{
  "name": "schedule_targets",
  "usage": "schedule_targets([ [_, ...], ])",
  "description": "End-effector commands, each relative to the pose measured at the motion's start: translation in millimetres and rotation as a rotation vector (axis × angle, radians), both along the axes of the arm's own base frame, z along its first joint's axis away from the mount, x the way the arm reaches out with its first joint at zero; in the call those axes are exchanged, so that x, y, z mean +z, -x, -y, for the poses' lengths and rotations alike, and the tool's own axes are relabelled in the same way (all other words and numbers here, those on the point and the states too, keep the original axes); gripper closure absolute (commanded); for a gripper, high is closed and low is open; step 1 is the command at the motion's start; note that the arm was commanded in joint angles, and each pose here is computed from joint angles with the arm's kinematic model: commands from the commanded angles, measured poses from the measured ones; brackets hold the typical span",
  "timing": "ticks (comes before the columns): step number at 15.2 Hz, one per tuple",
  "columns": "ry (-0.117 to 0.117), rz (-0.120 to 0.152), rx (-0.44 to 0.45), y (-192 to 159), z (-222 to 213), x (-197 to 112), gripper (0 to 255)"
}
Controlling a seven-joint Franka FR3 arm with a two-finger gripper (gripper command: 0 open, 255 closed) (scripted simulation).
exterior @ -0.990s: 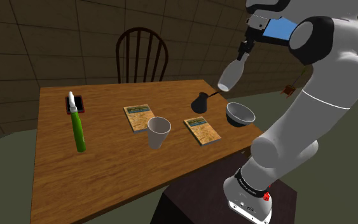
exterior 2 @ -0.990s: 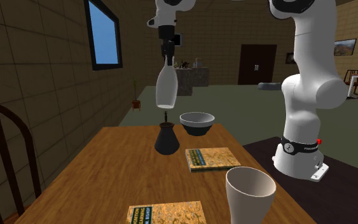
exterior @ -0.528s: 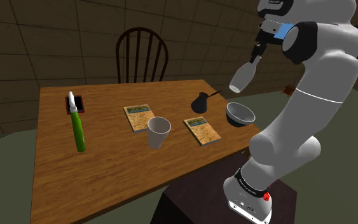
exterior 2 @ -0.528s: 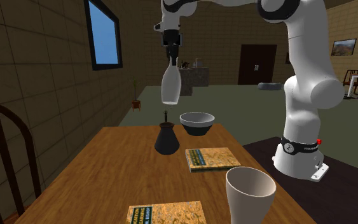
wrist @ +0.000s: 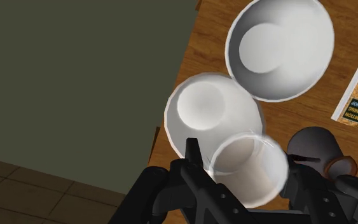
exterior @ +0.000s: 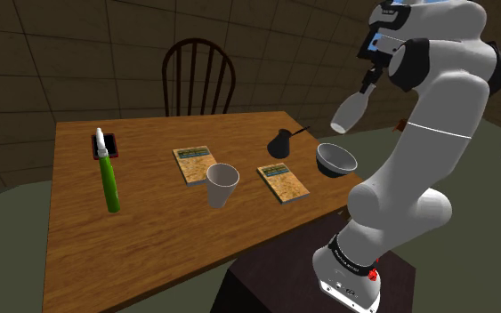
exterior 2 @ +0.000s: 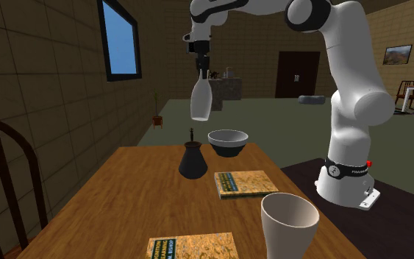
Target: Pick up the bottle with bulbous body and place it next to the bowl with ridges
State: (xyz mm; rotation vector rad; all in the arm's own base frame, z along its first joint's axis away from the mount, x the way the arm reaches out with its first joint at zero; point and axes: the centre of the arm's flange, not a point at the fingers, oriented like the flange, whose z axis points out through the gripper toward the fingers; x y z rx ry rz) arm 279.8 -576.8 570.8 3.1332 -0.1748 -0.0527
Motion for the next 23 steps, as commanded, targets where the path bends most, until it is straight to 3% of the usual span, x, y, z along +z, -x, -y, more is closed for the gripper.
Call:
schedule_targets([
  [1,0.001,0.001,0.0,0,1,-10,255],
  [23,0.001,0.001,0.0,0,1,-126,255],
])
